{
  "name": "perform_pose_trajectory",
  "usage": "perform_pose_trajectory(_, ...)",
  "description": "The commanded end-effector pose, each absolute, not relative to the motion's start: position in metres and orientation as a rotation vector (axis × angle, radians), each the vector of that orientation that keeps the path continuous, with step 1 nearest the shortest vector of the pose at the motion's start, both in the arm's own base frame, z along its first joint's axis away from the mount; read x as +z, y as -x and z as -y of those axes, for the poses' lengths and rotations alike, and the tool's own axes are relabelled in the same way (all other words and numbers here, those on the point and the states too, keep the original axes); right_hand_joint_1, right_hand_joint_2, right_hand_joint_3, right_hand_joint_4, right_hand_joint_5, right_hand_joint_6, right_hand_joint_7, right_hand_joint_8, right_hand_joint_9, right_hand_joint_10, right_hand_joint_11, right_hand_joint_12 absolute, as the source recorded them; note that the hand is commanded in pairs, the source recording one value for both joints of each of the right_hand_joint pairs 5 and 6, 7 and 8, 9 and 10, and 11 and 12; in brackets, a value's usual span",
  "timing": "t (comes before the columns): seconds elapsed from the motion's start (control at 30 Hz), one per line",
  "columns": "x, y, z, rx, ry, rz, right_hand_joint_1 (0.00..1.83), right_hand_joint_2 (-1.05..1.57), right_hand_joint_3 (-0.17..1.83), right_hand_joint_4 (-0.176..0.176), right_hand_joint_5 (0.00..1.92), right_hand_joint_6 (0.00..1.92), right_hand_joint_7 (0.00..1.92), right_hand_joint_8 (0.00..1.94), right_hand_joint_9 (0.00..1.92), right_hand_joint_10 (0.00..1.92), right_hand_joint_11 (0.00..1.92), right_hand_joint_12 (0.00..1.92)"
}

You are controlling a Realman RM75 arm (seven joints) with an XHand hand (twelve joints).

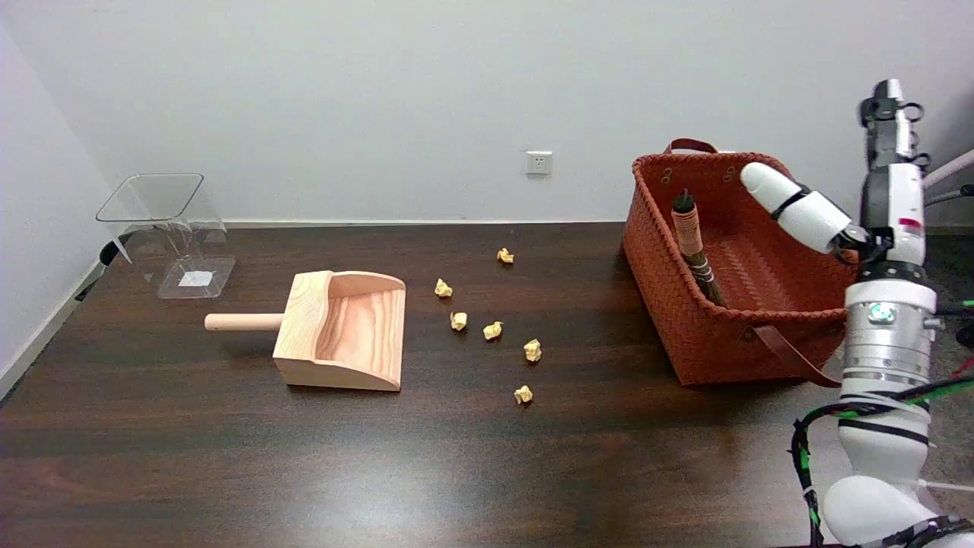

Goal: Pick up the broom.

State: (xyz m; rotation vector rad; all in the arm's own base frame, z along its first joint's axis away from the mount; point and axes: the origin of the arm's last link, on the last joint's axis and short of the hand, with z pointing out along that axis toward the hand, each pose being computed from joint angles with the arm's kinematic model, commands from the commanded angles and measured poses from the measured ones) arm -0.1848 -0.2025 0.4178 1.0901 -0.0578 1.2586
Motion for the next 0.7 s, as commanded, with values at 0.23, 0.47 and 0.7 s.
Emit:
perform_pose_trajectory(0.23,0.413,0.201,0.246,1.102,-1.177,0.356,0.90,0.76,-0.17,0.000,0.00,0.00,0.14,0.14,0.00,0.00,0.00,0.00)
perform_pose_trajectory(0.47,0.407,0.211,0.253,1.053,-1.203,0.414,0.87,0.80,-0.17,0.000,0.00,0.00,0.15,0.15,0.00,0.00,0.00,0.00)
perform_pose_trajectory(0.7,0.396,0.222,0.259,1.048,-1.218,0.406,0.85,0.87,-0.17,0.000,0.00,0.00,0.16,0.16,0.00,0.00,0.00,0.00)
